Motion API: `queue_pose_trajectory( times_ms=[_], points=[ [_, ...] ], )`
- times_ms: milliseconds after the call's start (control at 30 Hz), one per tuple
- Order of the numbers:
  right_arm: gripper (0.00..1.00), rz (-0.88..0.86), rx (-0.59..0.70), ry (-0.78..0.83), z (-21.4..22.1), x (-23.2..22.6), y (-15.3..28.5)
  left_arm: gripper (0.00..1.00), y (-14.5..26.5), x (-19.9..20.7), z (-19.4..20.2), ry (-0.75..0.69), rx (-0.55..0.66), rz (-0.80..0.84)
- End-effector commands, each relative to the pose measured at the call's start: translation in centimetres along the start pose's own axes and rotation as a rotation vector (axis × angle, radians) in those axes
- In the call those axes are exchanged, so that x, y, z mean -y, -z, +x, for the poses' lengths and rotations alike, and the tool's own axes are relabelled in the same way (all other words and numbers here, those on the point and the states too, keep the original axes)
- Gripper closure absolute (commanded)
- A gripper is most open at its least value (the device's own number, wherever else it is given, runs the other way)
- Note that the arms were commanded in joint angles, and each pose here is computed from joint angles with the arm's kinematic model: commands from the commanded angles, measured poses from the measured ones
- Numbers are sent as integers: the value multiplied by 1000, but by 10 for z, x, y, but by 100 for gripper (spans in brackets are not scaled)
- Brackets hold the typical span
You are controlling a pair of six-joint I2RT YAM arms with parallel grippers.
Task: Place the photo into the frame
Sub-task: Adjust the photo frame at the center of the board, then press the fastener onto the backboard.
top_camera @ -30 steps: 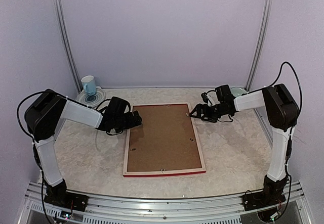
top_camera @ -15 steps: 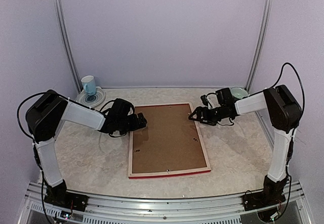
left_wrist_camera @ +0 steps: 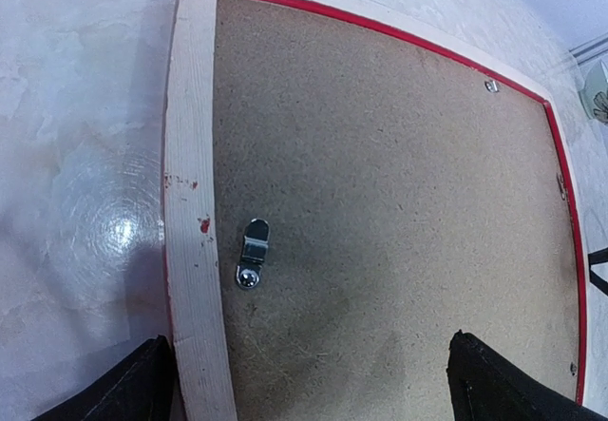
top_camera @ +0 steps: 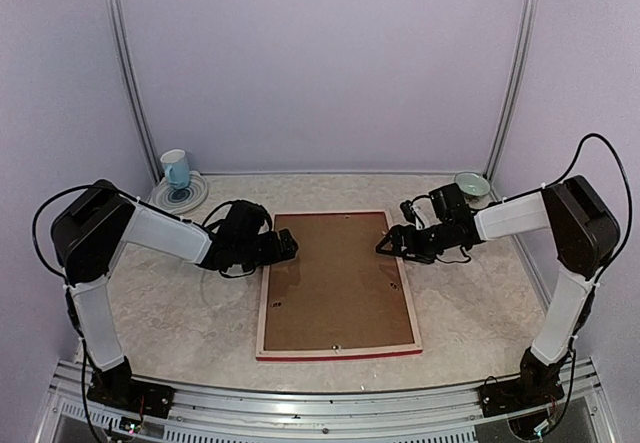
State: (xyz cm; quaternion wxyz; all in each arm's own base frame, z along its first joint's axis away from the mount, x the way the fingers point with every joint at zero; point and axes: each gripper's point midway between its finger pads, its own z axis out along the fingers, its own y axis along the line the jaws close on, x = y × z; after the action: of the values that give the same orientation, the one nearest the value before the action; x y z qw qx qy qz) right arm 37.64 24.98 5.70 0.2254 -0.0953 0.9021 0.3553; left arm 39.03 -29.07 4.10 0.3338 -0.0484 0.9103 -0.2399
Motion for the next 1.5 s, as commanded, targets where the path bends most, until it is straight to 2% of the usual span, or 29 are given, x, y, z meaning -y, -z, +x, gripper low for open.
queue_pose_trajectory(
  times_ms=[0, 133, 300, 400, 600, 767, 1033, 1467],
  points=[
    [1, 25, 33, 50, -8, -17, 11, 1, 9, 13, 14, -9, -25, 28],
    [1, 162, 40, 77, -23, 4, 16, 1, 9, -1, -9, -8, 21, -44],
    [1, 212, 104, 94, -50, 18, 30, 1, 17, -16, -44, -4, 75, -96],
    [1, 243, 136, 91, -58, 30, 38, 1, 17, -23, -51, -6, 72, -117],
    [1, 259, 153, 73, -56, 41, 46, 2, 6, -28, -48, -37, 37, -138],
    [1, 253, 161, 71, -55, 41, 49, 8, -7, -37, -36, -67, -17, -196],
    [1, 243, 164, 62, -54, 40, 50, 18, -10, -40, -36, -80, -13, -225],
    [1, 219, 161, 56, -53, 38, 48, 24, -15, -43, -30, -90, -28, -245]
  ],
)
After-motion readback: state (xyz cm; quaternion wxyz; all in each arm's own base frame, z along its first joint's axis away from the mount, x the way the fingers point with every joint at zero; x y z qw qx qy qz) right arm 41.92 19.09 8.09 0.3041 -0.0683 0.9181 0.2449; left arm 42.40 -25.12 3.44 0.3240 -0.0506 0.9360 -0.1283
